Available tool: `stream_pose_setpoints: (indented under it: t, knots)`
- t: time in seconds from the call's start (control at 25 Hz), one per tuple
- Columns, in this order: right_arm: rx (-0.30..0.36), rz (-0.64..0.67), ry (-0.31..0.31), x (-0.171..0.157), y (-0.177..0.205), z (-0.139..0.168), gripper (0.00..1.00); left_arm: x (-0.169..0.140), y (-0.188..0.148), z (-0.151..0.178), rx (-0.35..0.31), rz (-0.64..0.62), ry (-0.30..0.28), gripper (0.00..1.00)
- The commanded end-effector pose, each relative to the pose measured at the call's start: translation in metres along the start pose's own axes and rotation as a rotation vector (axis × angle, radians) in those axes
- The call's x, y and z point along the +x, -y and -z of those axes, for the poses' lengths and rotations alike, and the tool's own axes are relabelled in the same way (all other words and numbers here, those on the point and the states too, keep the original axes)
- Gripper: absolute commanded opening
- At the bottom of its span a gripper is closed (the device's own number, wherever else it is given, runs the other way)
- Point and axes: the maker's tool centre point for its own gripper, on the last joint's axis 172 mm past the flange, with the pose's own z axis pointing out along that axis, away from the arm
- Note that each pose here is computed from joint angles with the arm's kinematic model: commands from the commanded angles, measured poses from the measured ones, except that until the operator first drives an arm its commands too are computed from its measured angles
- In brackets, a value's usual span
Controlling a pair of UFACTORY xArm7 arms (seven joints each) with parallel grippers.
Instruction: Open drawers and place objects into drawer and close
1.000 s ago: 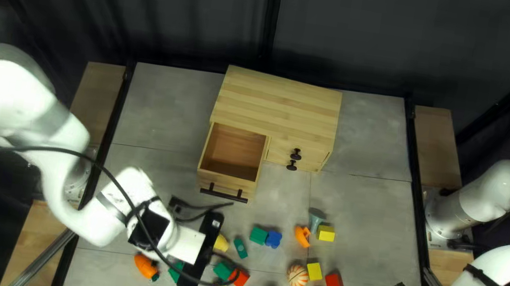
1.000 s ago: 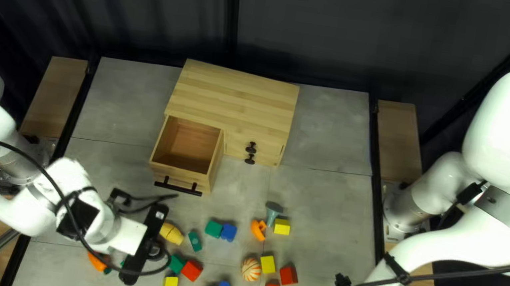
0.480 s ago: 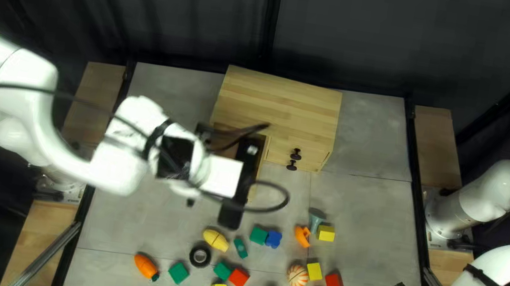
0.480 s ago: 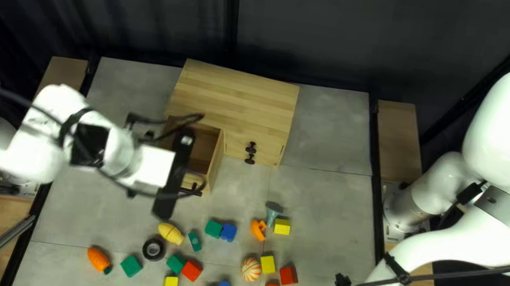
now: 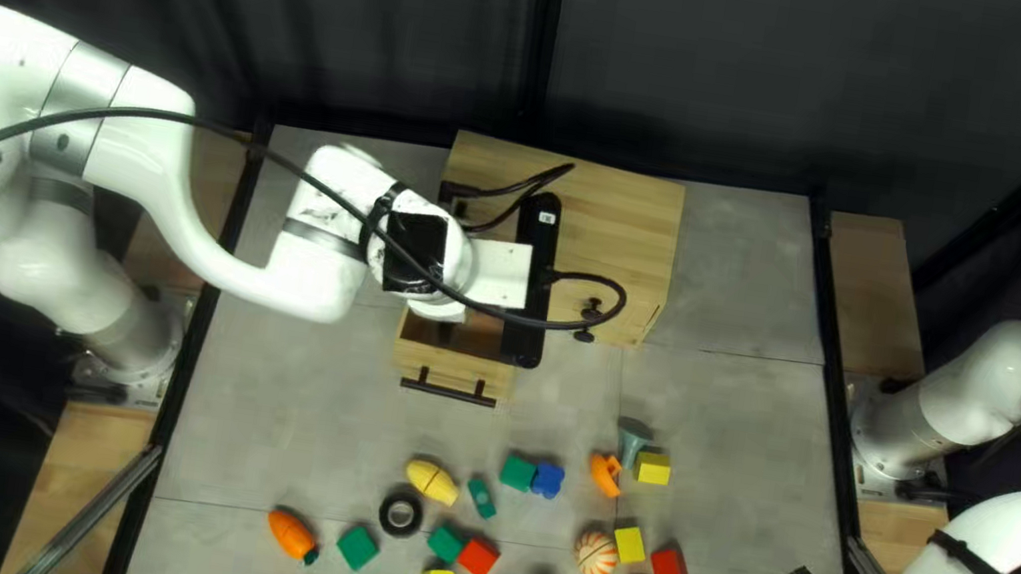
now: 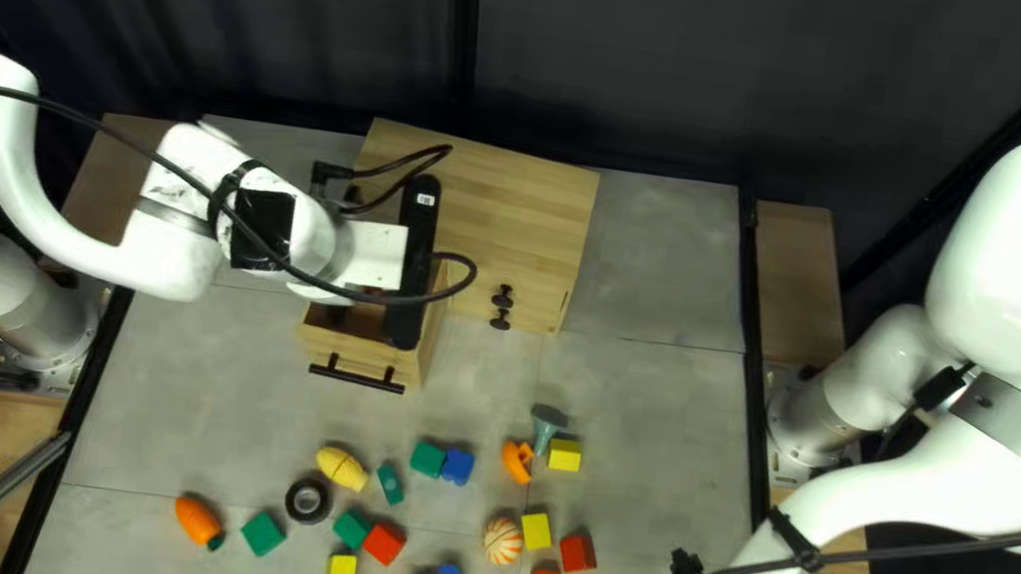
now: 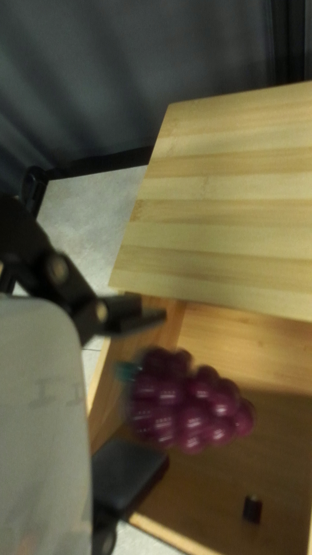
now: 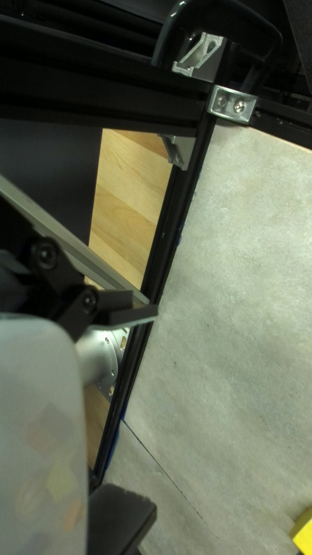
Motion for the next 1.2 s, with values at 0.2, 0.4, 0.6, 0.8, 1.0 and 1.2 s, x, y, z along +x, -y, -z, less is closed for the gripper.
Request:
stream_pose_setpoints:
  t: [0.2,0.4,0.6,0.8,1.0,1.2]
  knots:
    - [0.0,0.0,0.0,0.0,0.0,0.0,1.0,-0.053,-0.126,0.05,-0.114,-0.225,0.051,1.0]
    - [0.0,0.0,0.0,0.0,0.0,0.0,1.0,-0.097,-0.201,0.067,-0.217,-0.299,0.051,1.0]
    - [0.0,0.0,0.0,0.0,0.0,0.0,1.0,-0.129,-0.241,0.054,-0.304,-0.323,0.056,1.0]
    - [0.0,0.0,0.0,0.0,0.0,0.0,1.0,-0.146,-0.275,0.022,-0.372,-0.337,0.078,1.0]
    - [0.0,0.0,0.0,0.0,0.0,0.0,1.0,-0.148,-0.286,0.006,-0.389,-0.294,0.101,1.0]
    - [0.0,0.0,0.0,0.0,0.0,0.0,1.0,-0.152,-0.299,-0.002,-0.372,-0.325,0.112,1.0]
